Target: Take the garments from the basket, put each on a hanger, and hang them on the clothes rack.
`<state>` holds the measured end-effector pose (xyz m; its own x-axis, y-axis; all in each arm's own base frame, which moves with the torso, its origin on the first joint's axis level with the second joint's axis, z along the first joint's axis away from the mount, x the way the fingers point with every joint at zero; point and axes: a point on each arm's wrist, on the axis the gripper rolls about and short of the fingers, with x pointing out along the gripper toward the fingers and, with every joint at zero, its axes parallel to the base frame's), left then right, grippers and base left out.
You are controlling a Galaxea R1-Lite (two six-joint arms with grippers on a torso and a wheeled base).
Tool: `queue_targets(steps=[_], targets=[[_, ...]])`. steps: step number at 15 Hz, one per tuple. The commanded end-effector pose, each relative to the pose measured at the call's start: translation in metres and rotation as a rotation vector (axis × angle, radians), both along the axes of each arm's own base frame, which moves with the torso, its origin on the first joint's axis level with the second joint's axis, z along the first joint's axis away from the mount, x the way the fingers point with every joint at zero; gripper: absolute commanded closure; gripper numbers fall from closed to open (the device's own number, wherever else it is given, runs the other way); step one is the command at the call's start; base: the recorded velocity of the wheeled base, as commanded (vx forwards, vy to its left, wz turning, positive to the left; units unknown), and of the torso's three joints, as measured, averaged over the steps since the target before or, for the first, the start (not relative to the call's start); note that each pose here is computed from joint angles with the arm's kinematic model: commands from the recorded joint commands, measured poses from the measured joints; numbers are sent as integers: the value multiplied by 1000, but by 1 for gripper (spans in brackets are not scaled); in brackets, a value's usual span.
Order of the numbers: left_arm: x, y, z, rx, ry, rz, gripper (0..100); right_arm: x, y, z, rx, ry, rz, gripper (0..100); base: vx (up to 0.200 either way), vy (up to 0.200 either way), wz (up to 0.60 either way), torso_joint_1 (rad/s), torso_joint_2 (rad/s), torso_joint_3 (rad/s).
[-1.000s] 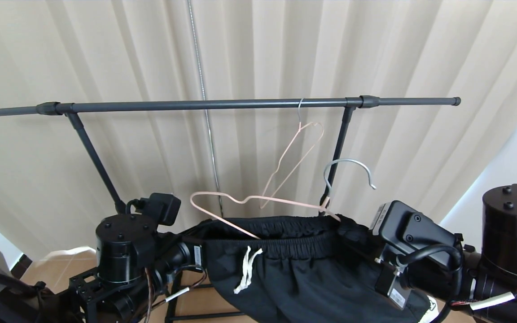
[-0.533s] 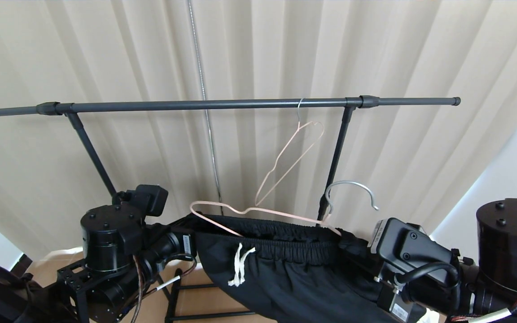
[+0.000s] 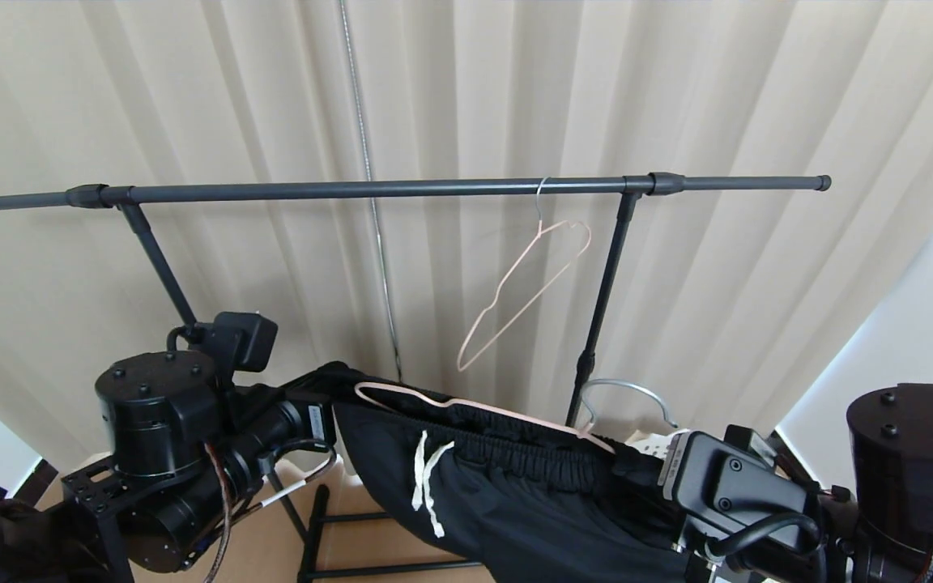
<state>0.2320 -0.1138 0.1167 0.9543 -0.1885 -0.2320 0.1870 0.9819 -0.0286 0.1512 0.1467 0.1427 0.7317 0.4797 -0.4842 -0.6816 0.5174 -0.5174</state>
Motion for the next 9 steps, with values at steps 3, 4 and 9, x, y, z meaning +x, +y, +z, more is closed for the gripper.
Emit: queue_targets(steps=[3,4,9], targets=[[4,-3,15,107,-36,-29,100,4,4,-6,-22,20,0,100,0,0,0,0,0,0],[7,-7,22,134,-42,-40,100,5,5,-8,-27,24,-2,100,0,0,0,0,0,0],[-4,-27,64,189,2,-132,100,10,6,-9,-31,28,-22,100,0,0,0,0,0,0]])
